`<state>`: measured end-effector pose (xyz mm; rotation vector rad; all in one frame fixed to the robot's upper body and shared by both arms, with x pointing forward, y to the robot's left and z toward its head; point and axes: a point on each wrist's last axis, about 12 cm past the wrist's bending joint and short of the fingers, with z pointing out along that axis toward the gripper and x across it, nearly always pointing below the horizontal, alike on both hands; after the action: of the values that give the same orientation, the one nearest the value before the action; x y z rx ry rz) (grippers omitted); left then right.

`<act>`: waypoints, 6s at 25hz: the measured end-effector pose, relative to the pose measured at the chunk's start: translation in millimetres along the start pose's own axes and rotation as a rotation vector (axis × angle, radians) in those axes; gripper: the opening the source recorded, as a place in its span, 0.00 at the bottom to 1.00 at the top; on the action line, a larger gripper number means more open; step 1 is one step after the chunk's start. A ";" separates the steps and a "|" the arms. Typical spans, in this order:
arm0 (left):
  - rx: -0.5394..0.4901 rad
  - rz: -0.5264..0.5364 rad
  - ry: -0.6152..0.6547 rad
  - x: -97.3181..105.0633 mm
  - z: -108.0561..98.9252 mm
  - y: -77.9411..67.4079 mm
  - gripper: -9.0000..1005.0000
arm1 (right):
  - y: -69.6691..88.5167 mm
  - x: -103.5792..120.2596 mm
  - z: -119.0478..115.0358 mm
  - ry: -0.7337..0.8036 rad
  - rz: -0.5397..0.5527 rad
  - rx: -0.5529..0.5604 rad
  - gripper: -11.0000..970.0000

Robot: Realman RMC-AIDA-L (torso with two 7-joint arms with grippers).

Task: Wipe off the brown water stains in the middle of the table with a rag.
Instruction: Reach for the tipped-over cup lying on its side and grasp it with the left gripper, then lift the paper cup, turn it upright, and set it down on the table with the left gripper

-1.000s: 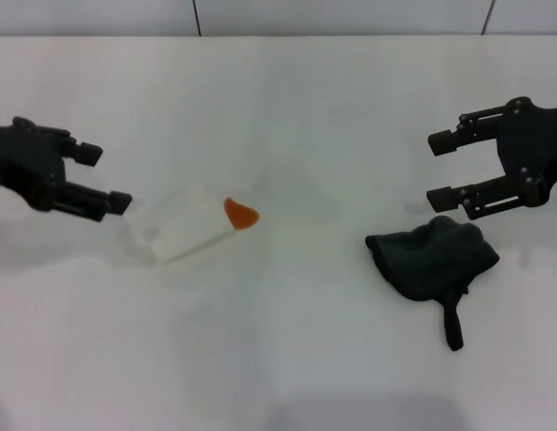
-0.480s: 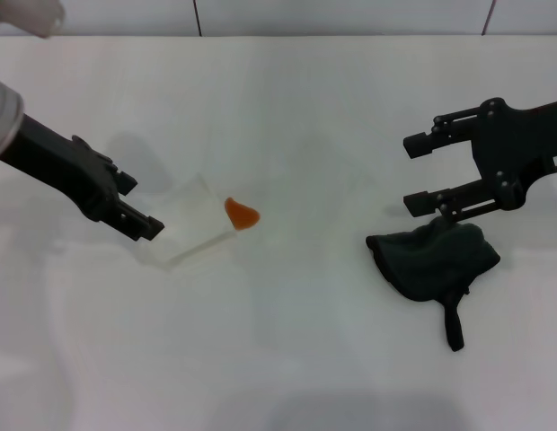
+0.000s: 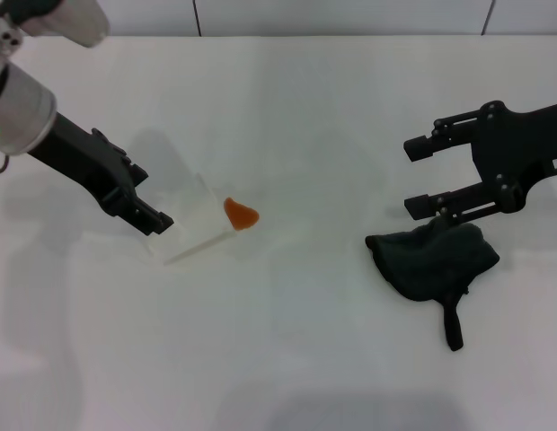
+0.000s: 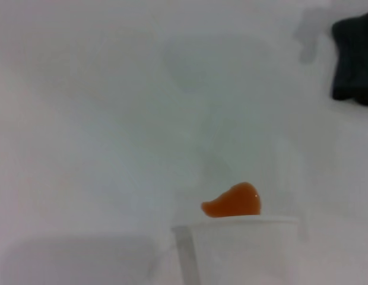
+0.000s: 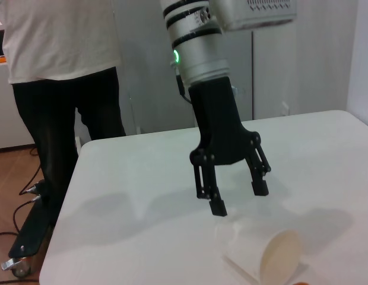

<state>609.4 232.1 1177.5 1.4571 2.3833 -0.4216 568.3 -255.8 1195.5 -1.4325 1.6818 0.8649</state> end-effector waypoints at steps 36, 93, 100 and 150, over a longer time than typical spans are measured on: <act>-0.038 0.070 -0.028 1.7 60.9 2.8 0.83 | -2.2 -5.4 4.3 0.004 -0.025 -0.008 0.74; -0.317 -0.086 -0.956 134.9 82.7 -30.4 0.67 | -0.8 -5.3 10.0 0.012 -0.009 -0.014 0.72; -0.382 -0.141 -0.913 153.3 109.1 -45.5 0.67 | 1.2 -0.6 8.8 0.007 0.003 -0.011 0.72; -0.488 -0.128 -0.785 144.0 136.8 -41.4 0.87 | 4.3 2.5 11.6 -0.006 0.011 -0.022 0.71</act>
<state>525.6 273.9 997.6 0.7302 1.7641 -0.3251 565.2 -246.4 1187.7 -1.4352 1.6825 0.8950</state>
